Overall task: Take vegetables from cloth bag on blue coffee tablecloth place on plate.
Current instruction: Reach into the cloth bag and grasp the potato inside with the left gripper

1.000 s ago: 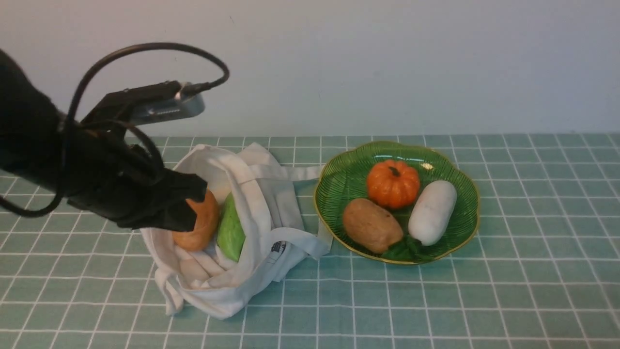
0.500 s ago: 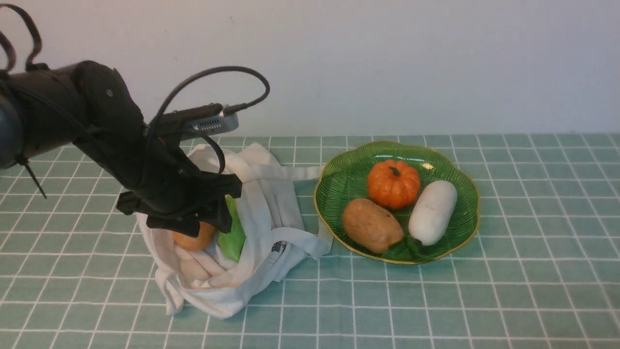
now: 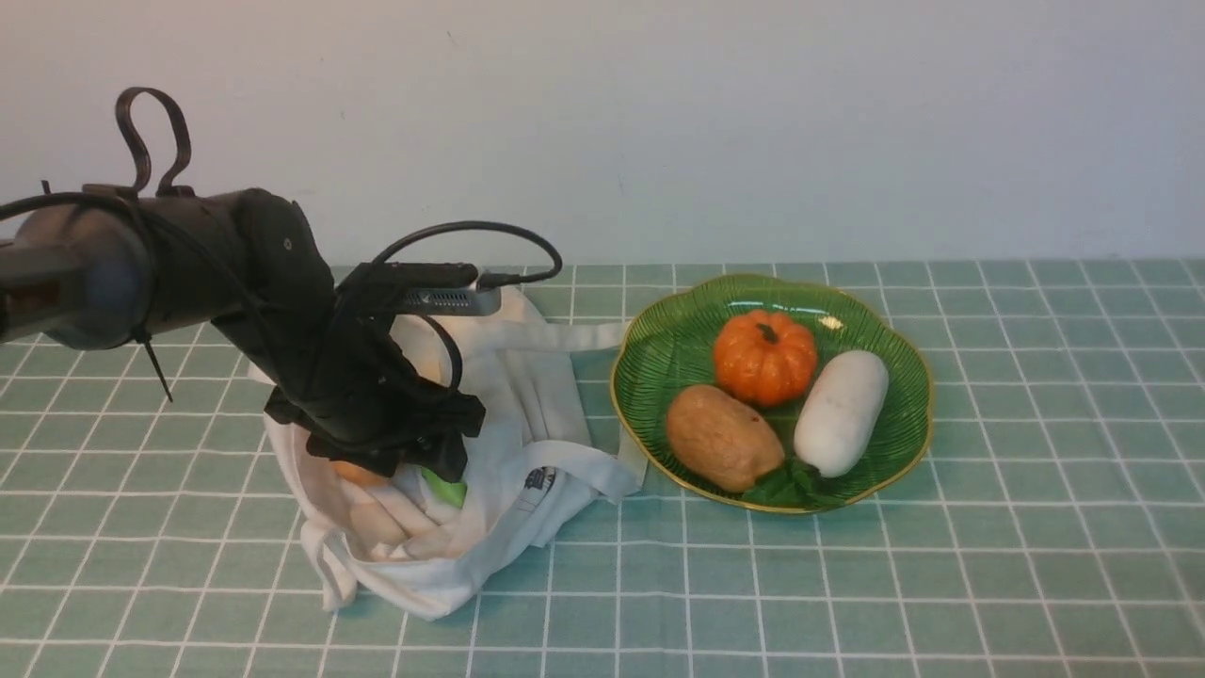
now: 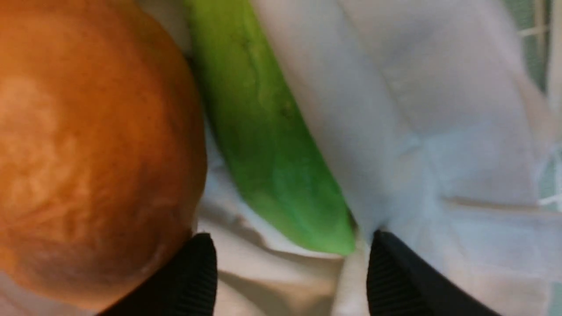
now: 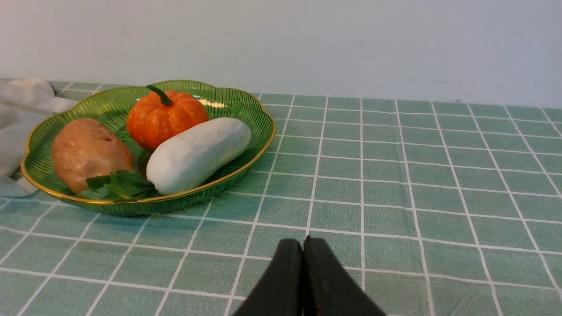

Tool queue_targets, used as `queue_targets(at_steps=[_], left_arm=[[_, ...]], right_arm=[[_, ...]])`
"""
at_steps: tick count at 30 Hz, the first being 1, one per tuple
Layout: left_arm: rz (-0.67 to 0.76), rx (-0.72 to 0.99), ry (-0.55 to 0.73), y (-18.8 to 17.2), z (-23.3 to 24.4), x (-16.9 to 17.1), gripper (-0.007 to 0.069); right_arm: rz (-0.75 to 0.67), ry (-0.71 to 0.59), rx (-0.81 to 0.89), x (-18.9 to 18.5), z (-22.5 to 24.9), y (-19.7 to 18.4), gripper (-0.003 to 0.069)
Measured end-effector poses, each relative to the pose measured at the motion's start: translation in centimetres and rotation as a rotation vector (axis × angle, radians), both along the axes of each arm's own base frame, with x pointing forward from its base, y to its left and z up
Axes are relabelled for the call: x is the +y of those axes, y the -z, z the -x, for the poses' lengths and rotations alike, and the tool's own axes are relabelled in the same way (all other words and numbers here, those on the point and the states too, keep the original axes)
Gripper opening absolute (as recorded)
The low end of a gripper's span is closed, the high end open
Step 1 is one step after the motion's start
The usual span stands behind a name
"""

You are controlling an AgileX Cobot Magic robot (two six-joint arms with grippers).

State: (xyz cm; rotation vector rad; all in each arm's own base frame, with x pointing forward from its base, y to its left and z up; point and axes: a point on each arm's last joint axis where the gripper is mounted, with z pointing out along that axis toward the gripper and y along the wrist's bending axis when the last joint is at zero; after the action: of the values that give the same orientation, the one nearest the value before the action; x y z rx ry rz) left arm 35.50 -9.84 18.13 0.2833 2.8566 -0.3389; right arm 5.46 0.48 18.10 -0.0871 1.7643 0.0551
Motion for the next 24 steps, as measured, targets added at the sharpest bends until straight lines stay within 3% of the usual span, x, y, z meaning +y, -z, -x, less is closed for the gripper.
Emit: queue_targets(at_steps=[17,24], left_arm=[[-0.120,-0.012,-0.004,-2.2,-0.8,0.9,0.0419],[-0.141,0.038,-0.016,-0.8,-0.7,-0.4,0.0419]], right_arm=[[0.000,0.000,0.000,0.0,0.0,0.0,-0.0015],[0.000,0.000,0.000,0.0,0.0,0.0,-0.0015]])
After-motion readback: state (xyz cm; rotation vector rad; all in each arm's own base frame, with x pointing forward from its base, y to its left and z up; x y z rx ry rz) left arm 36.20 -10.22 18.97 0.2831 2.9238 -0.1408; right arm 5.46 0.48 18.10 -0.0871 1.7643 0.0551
